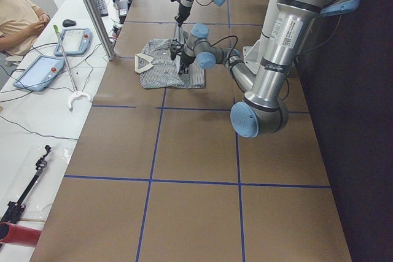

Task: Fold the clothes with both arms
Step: 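Lift the hem with both grippers and carry it toward the collar, then lower the hem onto the shirt just below the collar with both grippers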

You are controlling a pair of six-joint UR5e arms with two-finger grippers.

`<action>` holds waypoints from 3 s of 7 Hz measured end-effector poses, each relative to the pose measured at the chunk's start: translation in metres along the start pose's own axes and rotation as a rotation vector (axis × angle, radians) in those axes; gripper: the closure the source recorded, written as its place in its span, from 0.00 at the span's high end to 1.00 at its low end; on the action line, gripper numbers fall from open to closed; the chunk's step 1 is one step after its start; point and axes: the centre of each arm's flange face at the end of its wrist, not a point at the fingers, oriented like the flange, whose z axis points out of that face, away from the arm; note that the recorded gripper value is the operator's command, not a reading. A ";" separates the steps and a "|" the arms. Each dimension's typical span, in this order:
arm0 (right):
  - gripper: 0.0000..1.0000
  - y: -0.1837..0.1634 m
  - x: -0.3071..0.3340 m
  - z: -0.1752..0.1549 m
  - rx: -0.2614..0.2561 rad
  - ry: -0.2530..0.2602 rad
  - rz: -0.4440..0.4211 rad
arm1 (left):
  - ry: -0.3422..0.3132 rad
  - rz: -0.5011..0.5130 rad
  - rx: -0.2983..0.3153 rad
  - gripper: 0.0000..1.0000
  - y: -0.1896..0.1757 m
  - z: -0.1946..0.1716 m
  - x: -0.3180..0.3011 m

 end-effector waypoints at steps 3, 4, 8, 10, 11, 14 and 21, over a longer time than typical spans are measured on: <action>0.00 -0.049 -0.068 0.046 0.022 -0.027 0.002 | -0.010 0.004 0.099 0.00 -0.057 0.056 -0.006; 0.00 -0.053 -0.076 0.052 0.024 -0.022 -0.005 | -0.021 0.020 0.119 0.00 -0.065 0.062 -0.005; 0.00 -0.056 -0.088 0.066 0.028 0.006 -0.023 | -0.028 0.036 0.148 0.00 -0.078 0.086 -0.001; 0.00 -0.060 -0.089 0.073 0.031 -0.008 -0.023 | -0.025 0.034 0.155 0.00 -0.083 0.090 -0.002; 0.00 -0.064 -0.089 0.075 0.033 -0.010 -0.021 | -0.022 0.032 0.159 0.00 -0.086 0.090 -0.003; 0.18 -0.068 -0.089 0.082 0.035 -0.021 -0.019 | -0.026 0.026 0.165 0.00 -0.094 0.094 -0.002; 0.00 -0.064 -0.098 0.073 0.029 -0.067 -0.026 | 0.033 0.039 0.172 0.00 -0.092 0.073 0.012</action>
